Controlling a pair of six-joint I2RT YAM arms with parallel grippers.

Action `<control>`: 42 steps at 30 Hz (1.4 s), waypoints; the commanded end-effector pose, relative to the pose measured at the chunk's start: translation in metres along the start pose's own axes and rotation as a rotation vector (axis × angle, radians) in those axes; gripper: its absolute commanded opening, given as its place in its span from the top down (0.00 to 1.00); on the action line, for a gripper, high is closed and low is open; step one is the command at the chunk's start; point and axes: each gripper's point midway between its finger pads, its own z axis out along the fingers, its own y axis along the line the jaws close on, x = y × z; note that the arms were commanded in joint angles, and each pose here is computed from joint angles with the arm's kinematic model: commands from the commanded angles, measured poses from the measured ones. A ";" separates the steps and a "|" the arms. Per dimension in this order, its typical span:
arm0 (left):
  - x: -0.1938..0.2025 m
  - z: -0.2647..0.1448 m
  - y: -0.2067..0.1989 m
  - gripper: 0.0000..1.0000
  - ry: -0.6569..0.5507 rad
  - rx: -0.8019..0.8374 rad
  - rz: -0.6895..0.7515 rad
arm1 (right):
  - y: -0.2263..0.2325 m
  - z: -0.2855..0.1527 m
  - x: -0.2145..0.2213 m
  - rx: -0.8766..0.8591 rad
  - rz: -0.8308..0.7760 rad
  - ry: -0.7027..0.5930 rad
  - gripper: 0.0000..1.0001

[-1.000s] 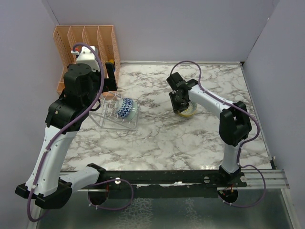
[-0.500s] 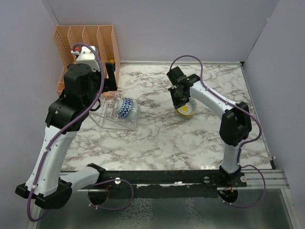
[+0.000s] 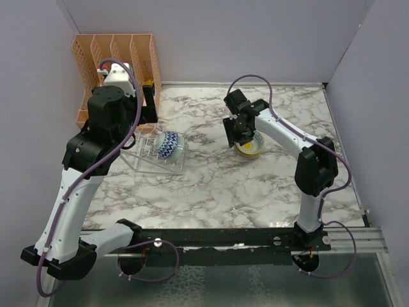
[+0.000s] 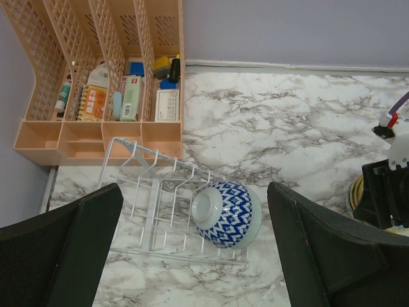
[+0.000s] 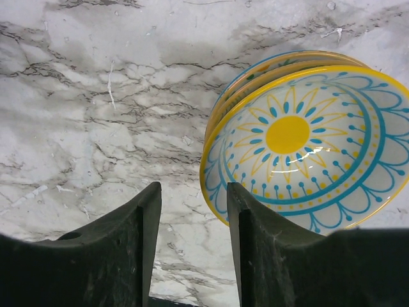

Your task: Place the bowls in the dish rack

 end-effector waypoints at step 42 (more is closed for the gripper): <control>-0.008 -0.016 0.005 0.01 -0.046 0.002 -0.015 | -0.021 -0.001 -0.015 0.106 0.028 -0.101 0.99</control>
